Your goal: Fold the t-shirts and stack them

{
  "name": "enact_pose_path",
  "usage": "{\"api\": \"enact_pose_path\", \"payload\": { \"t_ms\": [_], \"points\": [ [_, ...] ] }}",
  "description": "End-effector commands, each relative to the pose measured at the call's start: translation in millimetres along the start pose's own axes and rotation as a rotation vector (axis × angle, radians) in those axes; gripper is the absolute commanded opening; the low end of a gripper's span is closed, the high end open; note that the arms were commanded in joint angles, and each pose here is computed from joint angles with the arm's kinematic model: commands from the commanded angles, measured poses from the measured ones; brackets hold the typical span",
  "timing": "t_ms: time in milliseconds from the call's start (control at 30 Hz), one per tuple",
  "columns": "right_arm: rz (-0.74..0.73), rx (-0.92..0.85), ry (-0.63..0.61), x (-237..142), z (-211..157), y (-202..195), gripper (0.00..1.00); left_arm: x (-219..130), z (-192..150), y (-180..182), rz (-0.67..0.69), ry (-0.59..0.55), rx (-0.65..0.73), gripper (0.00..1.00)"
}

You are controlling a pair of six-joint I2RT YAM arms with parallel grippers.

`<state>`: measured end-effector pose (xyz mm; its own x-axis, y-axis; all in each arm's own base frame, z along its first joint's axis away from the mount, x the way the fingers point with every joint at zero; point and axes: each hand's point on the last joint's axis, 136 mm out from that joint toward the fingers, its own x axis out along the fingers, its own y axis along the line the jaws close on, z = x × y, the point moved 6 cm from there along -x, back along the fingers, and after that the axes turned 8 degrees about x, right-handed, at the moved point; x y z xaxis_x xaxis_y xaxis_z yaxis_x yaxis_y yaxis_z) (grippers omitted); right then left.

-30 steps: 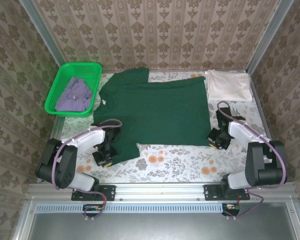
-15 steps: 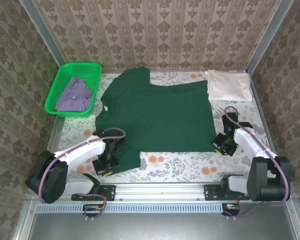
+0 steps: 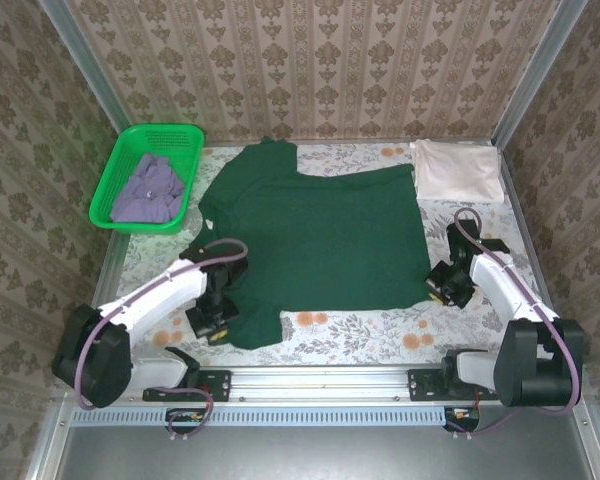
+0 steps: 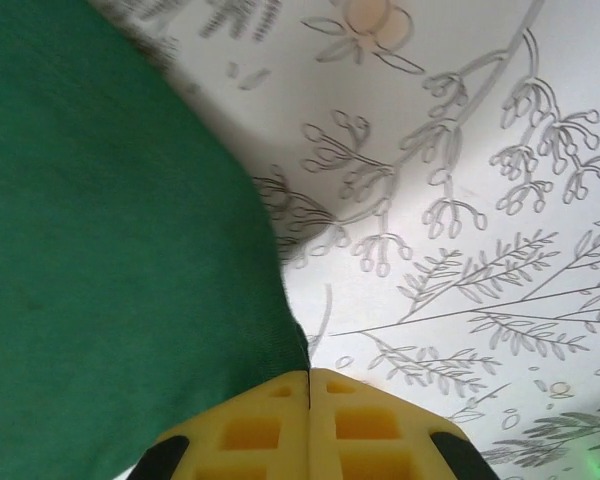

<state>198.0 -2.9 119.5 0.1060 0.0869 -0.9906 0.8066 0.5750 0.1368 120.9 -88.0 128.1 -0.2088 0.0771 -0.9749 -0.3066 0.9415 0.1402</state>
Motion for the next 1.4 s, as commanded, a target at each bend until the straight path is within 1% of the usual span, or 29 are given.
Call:
{"api": "enact_pose_path", "payload": {
  "t_ms": [0,133,167,233,300,467,600,800,933,1100,1267,1367],
  "points": [
    [0.074,0.035,-0.007,-15,11,22,0.0,-27,18,-1,0.015,-0.034,0.056,0.0],
    [0.107,0.023,-0.033,-23,29,45,0.0,-56,50,-11,0.014,-0.076,0.114,0.0],
    [0.112,0.021,-0.035,-24,34,51,0.0,-62,64,-11,0.008,-0.087,0.102,0.0],
    [0.113,0.01,-0.036,-20,44,63,0.0,-73,84,-15,0.01,-0.106,0.12,0.0],
    [0.091,0.002,-0.047,-17,55,72,0.0,-82,108,-23,-0.016,-0.121,0.137,0.0],
    [0.062,0.001,-0.036,-4,74,92,0.0,-98,163,-48,-0.058,-0.143,0.174,0.0],
    [0.031,0.015,-0.03,8,88,103,0.0,-107,203,-63,-0.042,-0.165,0.183,0.0],
    [-0.023,0.025,-0.035,19,106,116,0.0,-114,250,-82,-0.047,-0.192,0.185,0.0],
    [-0.05,0.052,-0.04,23,112,118,0.0,-115,271,-90,-0.017,-0.205,0.186,0.0],
    [-0.057,0.094,-0.036,26,114,113,0.0,-108,284,-97,-0.043,-0.206,0.187,0.0],
    [-0.043,0.128,-0.076,20,116,107,0.0,-117,295,-107,-0.114,-0.287,0.211,0.0],
    [-0.056,0.13,-0.055,25,116,106,0.0,-121,299,-111,-0.136,-0.315,0.218,0.0]
  ]
}}
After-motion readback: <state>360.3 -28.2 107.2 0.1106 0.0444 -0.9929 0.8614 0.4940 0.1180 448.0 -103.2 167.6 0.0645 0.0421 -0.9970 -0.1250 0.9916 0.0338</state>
